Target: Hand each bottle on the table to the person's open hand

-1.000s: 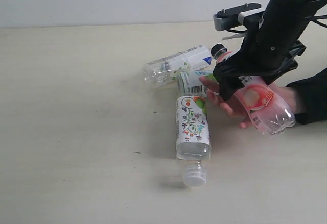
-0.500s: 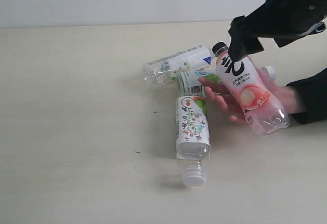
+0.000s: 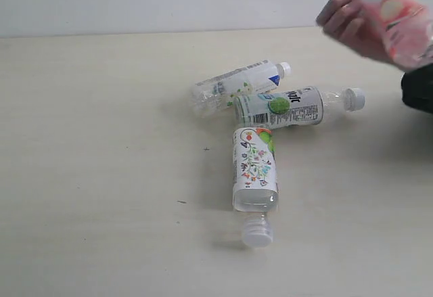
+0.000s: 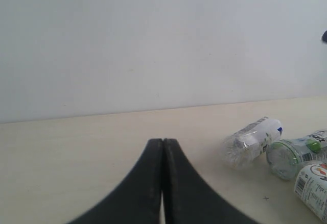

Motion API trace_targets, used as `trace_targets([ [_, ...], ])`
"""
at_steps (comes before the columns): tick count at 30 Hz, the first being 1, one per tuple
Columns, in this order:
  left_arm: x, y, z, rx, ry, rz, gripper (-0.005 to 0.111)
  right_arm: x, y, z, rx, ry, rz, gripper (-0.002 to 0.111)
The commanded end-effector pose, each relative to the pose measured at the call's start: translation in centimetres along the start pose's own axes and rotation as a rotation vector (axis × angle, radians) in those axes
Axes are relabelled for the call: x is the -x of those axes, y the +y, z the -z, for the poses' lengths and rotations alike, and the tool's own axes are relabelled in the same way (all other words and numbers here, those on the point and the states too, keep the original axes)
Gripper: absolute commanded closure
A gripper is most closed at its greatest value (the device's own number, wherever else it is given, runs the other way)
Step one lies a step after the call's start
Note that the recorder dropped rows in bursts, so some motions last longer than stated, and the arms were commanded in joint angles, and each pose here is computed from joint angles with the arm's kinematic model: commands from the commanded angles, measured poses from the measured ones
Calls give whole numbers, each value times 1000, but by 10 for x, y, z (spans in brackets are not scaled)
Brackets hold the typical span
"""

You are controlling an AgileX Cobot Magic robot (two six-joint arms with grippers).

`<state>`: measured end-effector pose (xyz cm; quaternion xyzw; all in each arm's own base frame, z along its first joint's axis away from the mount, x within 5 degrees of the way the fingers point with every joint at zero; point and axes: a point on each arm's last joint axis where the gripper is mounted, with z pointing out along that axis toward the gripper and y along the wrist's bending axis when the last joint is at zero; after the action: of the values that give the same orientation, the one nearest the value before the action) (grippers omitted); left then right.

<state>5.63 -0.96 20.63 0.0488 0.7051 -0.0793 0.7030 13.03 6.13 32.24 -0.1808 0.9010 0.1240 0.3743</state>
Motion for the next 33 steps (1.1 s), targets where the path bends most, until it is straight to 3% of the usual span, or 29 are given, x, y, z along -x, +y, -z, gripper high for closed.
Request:
trace_targets([
  [1, -1, 0, 0, 4, 3, 6, 107, -35, 0, 29, -23, -153, 31, 108],
  [10, -1, 0, 0, 4, 3, 6, 107, -79, 0, 69, -55, -417, 77, 108],
  [20, -1, 0, 0, 4, 3, 6, 107, -104, -5, 43, -74, -524, 80, 108],
  [24, -1, 0, 0, 4, 3, 6, 107, -106, 1, 38, 24, -547, -28, 108],
  [33, -1, 0, 0, 4, 3, 6, 107, -110, -1, 39, 20, -560, 92, 108],
])
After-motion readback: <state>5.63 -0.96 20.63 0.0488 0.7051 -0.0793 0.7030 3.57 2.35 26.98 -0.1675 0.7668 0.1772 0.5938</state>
